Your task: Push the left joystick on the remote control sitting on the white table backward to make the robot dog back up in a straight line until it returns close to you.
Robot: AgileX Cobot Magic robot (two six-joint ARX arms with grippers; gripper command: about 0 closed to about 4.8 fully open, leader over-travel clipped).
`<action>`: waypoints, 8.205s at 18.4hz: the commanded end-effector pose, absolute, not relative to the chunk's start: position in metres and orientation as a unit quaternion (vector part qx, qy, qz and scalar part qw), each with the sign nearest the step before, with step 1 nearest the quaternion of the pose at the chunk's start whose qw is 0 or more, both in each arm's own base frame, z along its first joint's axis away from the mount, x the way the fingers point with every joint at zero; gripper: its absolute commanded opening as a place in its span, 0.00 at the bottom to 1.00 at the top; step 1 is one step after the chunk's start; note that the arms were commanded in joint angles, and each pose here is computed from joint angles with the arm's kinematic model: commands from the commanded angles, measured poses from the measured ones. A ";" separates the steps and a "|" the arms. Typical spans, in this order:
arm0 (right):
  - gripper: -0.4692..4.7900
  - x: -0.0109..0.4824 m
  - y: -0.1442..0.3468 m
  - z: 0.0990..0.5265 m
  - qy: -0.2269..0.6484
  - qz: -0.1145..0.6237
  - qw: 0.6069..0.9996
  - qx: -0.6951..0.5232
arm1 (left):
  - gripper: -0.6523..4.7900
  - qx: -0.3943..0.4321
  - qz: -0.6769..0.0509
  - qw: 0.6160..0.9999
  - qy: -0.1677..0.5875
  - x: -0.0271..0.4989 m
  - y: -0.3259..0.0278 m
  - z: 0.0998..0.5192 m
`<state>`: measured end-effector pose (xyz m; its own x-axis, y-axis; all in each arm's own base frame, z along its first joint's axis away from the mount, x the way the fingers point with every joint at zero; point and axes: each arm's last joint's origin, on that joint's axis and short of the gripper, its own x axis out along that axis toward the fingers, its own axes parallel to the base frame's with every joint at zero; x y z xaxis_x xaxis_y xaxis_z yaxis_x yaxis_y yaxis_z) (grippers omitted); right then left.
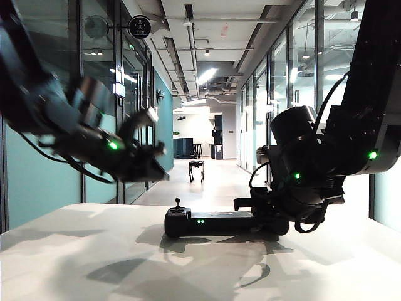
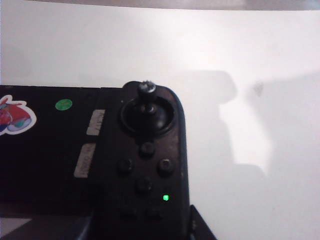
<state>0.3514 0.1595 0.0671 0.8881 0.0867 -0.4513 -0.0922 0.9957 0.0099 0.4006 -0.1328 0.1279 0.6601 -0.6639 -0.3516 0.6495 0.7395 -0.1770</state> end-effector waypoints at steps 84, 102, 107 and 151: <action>0.47 0.354 0.159 0.072 0.210 0.008 0.977 0.012 | 0.11 0.027 -0.566 0.805 0.174 0.479 -0.136 0.082; 0.47 0.354 0.159 0.073 0.210 0.008 0.978 0.012 | 0.11 0.027 -0.566 0.805 0.174 0.479 -0.136 0.081; 0.47 0.354 0.159 0.073 0.210 0.008 0.978 0.012 | 0.11 0.027 -0.566 0.805 0.174 0.479 -0.136 0.081; 0.47 0.354 0.158 0.073 0.210 0.008 0.978 0.012 | 0.11 0.027 -0.566 0.805 0.174 0.479 -0.136 0.082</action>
